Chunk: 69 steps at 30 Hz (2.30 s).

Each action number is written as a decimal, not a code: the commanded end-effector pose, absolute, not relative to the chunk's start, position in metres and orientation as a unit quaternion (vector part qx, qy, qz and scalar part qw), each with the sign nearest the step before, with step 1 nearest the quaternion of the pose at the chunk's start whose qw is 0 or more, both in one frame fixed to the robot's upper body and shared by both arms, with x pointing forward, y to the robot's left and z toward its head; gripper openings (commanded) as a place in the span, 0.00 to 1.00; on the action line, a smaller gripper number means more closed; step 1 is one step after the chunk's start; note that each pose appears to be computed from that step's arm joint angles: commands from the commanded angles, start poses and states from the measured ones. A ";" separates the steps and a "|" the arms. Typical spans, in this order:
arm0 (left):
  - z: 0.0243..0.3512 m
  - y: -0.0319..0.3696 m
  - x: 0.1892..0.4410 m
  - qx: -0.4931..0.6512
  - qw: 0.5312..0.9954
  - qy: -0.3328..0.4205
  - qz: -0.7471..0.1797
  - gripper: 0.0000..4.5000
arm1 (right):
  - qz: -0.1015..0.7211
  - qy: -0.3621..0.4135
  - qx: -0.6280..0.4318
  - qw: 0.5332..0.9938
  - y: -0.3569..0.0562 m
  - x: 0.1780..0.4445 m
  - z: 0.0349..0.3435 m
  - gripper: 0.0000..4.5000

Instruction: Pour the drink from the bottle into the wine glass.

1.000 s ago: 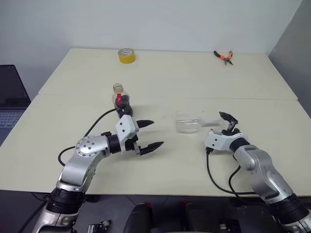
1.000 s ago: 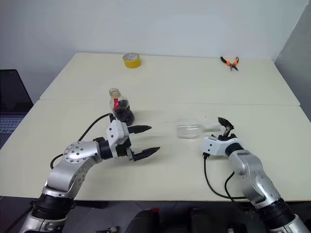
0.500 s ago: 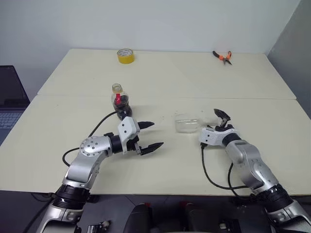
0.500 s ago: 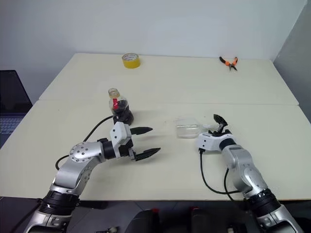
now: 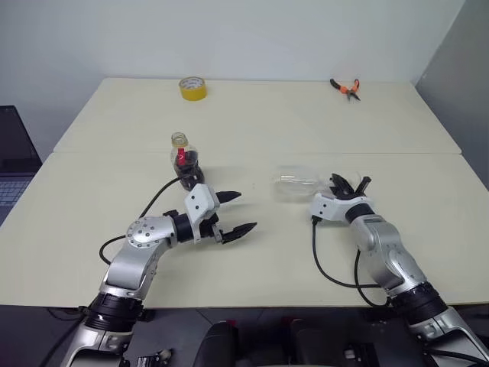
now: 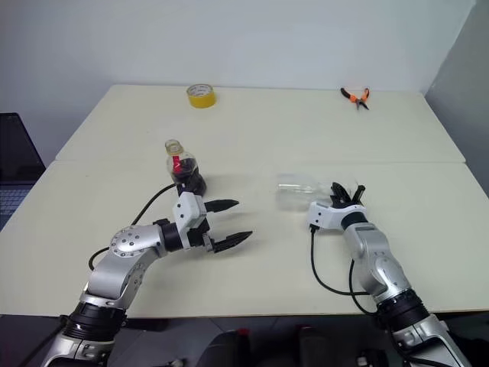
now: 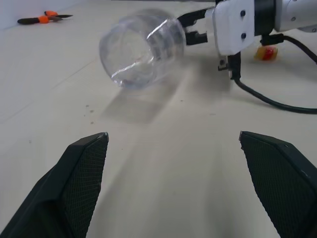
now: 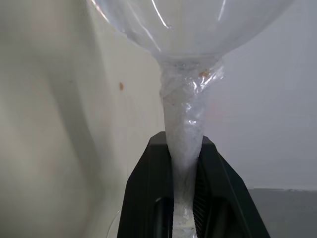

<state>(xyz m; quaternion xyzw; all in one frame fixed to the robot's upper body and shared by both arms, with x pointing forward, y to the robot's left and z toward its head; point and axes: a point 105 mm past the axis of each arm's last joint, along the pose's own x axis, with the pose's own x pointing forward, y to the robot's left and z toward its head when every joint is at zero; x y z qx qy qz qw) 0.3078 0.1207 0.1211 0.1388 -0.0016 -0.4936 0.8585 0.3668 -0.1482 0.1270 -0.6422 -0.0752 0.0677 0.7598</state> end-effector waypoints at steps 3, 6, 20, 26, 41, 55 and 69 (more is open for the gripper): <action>0.134 0.139 0.307 0.135 0.874 -0.031 -0.467 1.00 | 0.071 -0.136 -0.554 0.819 -0.131 0.356 0.156 0.04; 0.133 0.149 0.303 0.116 0.873 -0.018 -0.474 1.00 | 0.114 -0.158 -0.475 0.858 -0.117 0.350 0.151 0.04; 0.156 0.186 0.277 0.094 0.878 0.002 -0.469 1.00 | 0.362 -0.184 -0.048 0.913 -0.028 0.335 0.138 0.04; 0.176 0.192 0.269 0.091 0.875 -0.005 -0.475 1.00 | 0.392 -0.158 -0.025 0.906 -0.017 0.339 0.117 0.04; 0.223 0.166 0.269 0.101 0.851 -0.043 -0.514 1.00 | 0.394 -0.117 -0.030 0.911 -0.024 0.350 0.087 0.04; 0.229 0.156 0.271 0.105 0.840 -0.050 -0.531 1.00 | 0.395 -0.095 -0.039 0.913 -0.030 0.351 0.077 0.79; 0.232 0.156 0.273 0.106 0.840 -0.057 -0.530 1.00 | 0.391 -0.090 -0.046 0.915 -0.044 0.347 0.079 0.99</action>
